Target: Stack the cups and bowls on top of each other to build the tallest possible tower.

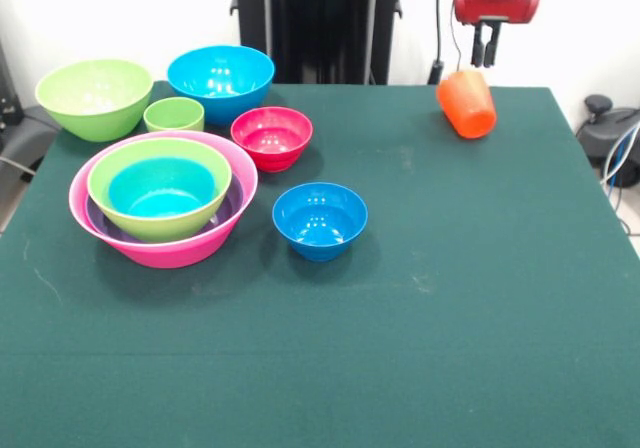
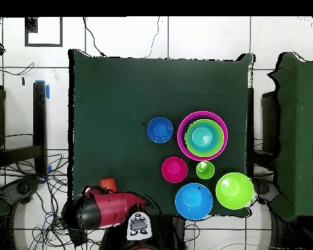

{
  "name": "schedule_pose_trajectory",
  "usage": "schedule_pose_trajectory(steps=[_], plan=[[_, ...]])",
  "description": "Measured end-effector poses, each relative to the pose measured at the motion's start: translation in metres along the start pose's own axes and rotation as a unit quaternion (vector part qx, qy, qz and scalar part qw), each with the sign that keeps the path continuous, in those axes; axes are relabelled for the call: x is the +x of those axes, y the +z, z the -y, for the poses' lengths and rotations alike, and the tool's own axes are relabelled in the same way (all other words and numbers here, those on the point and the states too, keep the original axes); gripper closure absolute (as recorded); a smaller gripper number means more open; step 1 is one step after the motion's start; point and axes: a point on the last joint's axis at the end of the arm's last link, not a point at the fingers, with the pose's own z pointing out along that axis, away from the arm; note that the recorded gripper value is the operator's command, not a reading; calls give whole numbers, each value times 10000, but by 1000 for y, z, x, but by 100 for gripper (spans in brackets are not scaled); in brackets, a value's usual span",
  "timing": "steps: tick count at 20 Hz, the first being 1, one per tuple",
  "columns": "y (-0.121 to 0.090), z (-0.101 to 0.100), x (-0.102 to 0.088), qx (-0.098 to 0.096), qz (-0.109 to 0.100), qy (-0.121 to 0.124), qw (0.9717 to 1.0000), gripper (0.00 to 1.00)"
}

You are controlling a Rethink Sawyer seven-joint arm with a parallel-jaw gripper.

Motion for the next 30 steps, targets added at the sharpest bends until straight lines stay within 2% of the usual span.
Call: schedule_pose_trajectory(steps=[8,9,17,30], plan=[[-1,0,-1,-1,4,4,10000,100],[-1,0,-1,-1,4,6,10000,0],[-2,5,-6,-30,4,93,10000,0],[-5,38,-28,-57,35,477,9988,0]])
